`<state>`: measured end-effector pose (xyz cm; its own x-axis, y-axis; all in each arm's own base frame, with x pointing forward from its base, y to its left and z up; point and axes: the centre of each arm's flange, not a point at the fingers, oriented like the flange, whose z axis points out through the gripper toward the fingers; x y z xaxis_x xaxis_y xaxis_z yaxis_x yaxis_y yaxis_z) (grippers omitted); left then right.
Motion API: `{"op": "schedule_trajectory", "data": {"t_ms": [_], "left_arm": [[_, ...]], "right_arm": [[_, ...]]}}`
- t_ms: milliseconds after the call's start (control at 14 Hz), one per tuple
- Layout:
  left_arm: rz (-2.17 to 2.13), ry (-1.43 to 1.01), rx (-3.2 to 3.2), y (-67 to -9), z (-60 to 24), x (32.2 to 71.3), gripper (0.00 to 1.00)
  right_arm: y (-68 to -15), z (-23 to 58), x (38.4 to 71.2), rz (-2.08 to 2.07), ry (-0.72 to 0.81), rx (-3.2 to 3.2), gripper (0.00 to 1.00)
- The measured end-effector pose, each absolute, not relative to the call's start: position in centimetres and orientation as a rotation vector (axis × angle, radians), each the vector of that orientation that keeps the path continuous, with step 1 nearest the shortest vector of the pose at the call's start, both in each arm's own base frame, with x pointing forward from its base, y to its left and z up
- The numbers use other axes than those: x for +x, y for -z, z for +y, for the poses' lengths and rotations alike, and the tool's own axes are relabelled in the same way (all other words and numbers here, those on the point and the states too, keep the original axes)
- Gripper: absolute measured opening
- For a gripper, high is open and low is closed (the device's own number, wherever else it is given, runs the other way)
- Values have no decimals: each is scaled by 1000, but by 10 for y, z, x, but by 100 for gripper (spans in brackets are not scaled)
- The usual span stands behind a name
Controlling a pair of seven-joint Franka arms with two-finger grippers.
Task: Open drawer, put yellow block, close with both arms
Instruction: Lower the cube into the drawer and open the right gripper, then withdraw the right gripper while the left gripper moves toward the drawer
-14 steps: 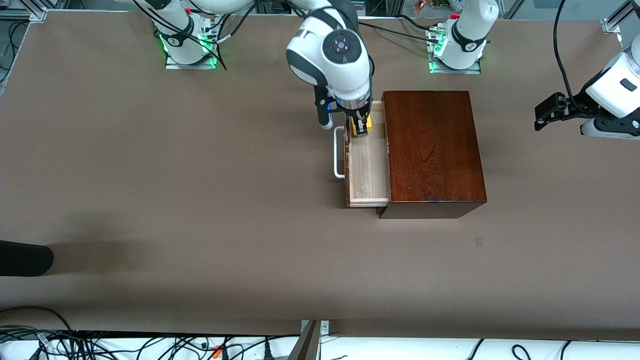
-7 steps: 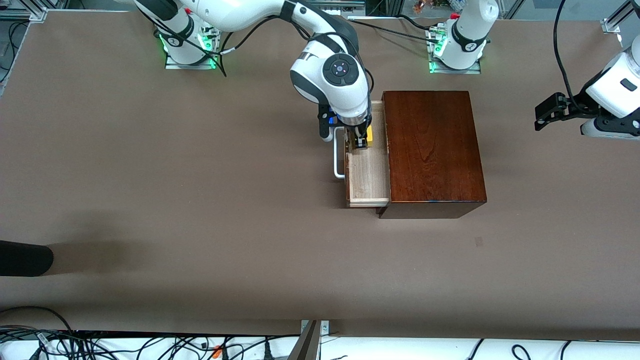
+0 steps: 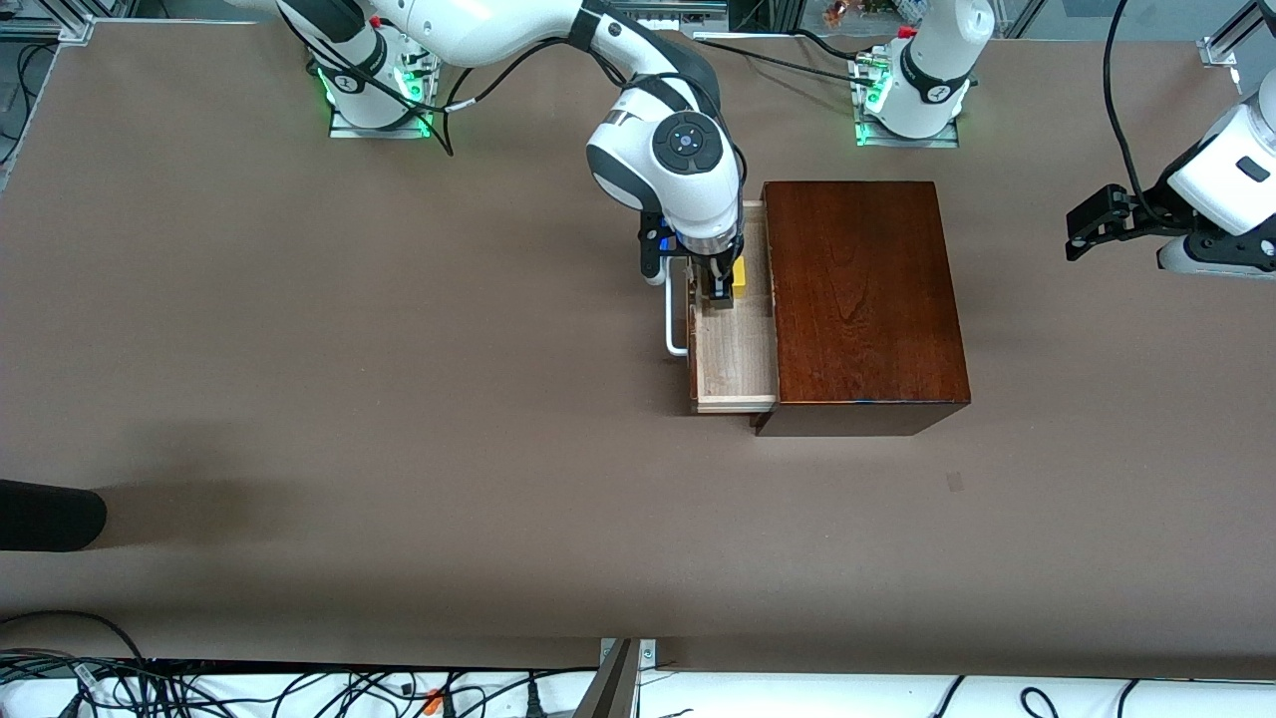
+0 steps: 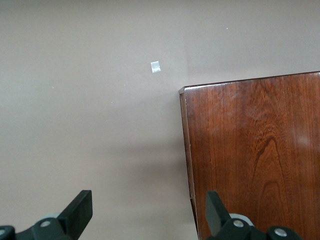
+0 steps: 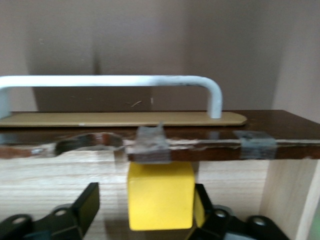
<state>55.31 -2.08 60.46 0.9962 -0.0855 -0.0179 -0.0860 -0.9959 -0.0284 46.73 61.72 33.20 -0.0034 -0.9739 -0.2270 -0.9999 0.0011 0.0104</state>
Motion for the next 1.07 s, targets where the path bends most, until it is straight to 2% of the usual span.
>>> {"op": "schedule_trajectory", "data": {"t_ms": [71,142,427,641,855,1069], "left_arm": [[134,-26,-3109,-605,-21,553,100],[134,-26,-3109,-605,-21,553,100],[136,-26,-3109,-605,-22,553,100],[145,-25,-3109,-605,-25,553,100],[200,-31,-3107,-607,-36,551,100],[458,-89,-3084,-607,-98,539,100]], "right_arm": [[-339,615,471,2112,-246,-2098,99],[-346,612,474,2121,-238,-2098,100],[-433,563,513,2123,-189,-2075,100],[-501,498,537,2009,-232,-2224,100],[-538,422,561,1818,-269,-2450,100],[-563,353,574,1565,-275,-2685,100]]}}
